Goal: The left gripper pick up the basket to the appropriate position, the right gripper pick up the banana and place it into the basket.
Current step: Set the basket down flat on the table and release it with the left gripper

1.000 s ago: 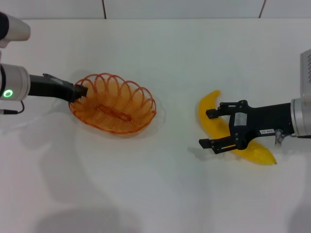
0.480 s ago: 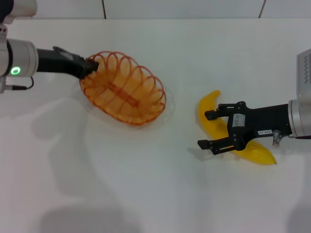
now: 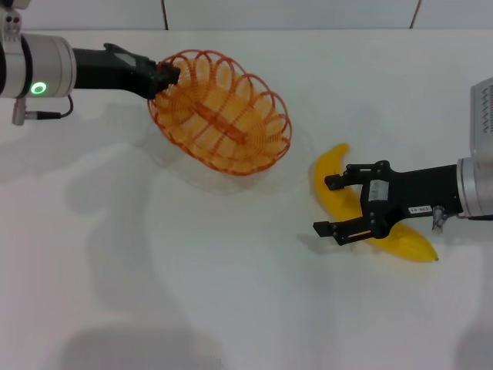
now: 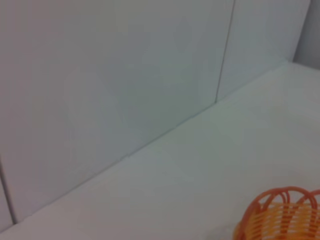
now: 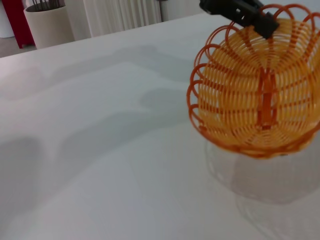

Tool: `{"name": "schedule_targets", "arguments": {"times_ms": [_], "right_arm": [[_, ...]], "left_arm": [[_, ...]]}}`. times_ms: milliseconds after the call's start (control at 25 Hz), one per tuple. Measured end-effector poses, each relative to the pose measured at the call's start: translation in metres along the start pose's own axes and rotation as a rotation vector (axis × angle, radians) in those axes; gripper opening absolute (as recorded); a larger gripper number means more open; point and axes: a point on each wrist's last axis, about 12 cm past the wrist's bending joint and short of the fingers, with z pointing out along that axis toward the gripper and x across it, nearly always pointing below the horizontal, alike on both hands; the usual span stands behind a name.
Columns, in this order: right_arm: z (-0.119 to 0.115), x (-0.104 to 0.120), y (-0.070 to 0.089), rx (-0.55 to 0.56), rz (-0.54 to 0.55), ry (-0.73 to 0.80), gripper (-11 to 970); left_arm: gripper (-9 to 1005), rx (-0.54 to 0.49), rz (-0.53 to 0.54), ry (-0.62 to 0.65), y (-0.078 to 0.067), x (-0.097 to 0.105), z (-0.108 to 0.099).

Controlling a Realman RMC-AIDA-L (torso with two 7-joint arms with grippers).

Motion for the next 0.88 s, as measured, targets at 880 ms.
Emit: {"name": "schedule_targets", "arguments": {"times_ms": [880], "right_arm": [[0.000,-0.002,-0.001,-0.004,0.002,0.001,893]], "left_arm": [[83,-0.062,-0.248,-0.068,0.006,0.048,-0.008]]}}
